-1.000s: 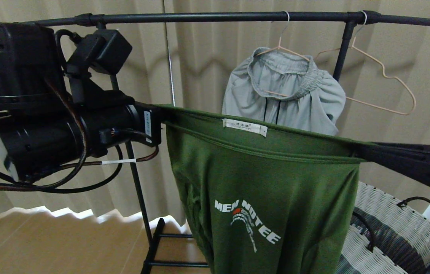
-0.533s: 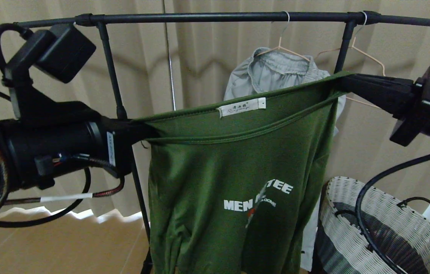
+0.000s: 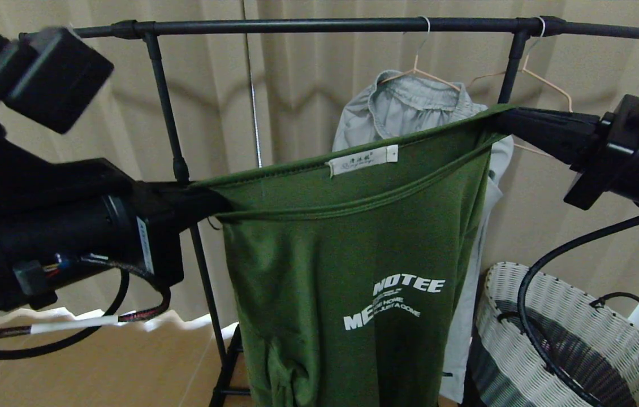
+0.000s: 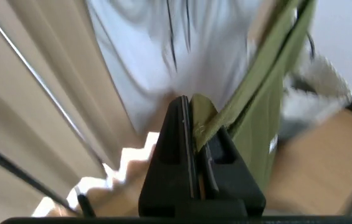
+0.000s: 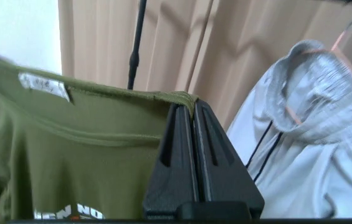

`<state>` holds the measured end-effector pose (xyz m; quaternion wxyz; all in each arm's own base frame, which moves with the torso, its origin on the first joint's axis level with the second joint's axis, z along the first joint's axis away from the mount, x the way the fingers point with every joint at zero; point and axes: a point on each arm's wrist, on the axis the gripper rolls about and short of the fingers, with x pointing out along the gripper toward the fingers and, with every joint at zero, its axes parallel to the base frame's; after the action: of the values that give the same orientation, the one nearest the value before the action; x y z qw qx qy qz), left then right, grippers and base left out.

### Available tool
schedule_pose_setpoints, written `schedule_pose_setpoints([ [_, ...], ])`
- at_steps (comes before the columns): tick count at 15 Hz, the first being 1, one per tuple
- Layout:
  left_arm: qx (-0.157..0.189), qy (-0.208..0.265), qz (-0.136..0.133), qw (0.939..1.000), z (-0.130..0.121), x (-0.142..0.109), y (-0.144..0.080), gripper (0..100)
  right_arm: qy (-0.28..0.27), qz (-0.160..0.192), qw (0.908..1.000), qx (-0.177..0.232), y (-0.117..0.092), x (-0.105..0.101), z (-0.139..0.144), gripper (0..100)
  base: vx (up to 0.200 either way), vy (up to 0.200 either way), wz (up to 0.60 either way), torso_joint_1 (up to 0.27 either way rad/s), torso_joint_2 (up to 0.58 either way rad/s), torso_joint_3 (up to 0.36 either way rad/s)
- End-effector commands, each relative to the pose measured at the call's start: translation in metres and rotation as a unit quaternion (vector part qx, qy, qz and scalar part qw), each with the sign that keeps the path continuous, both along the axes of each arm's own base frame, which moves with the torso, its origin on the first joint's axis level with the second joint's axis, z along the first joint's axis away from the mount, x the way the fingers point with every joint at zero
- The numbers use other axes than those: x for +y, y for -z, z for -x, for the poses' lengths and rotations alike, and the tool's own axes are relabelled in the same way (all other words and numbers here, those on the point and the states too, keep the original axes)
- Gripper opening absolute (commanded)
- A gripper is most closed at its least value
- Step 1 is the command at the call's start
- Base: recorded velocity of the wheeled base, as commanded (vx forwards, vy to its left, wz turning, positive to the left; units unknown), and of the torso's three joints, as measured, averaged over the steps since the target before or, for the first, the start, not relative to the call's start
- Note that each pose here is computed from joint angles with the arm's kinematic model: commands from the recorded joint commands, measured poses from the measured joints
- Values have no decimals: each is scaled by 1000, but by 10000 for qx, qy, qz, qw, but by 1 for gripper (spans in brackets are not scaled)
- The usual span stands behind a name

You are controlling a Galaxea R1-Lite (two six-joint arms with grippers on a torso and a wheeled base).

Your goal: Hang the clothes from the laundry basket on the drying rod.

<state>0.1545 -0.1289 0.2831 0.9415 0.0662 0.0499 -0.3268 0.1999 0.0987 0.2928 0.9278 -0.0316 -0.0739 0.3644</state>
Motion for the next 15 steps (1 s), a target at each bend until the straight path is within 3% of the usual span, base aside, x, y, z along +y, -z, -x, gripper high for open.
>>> schedule_pose_setpoints([
  [1, -271, -60, 247, 9993, -10, -5, -14, 0, 90, -57, 9998, -137, -8, -6, 4, 0, 0, 0, 0, 0, 0, 0],
  [5, -356, -84, 326, 9988, -19, -12, -11, 0, 121, 67, 9998, 144, 7, -9, 8, 0, 0, 0, 0, 0, 0, 0],
  [9, -570, -57, 437, 9974, -17, -10, -23, 0, 121, 20, 9999, 38, 1, -11, 12, 0, 0, 0, 0, 0, 0, 0],
  [14, -562, -50, 321, 9979, -16, -10, -19, 0, 121, -17, 9999, -46, -3, -14, 18, 0, 0, 0, 0, 0, 0, 0],
  [15, -611, -39, 183, 9980, -16, -10, -16, 0, 129, -23, 9999, -60, -3, -15, 20, 0, 0, 0, 0, 0, 0, 0],
])
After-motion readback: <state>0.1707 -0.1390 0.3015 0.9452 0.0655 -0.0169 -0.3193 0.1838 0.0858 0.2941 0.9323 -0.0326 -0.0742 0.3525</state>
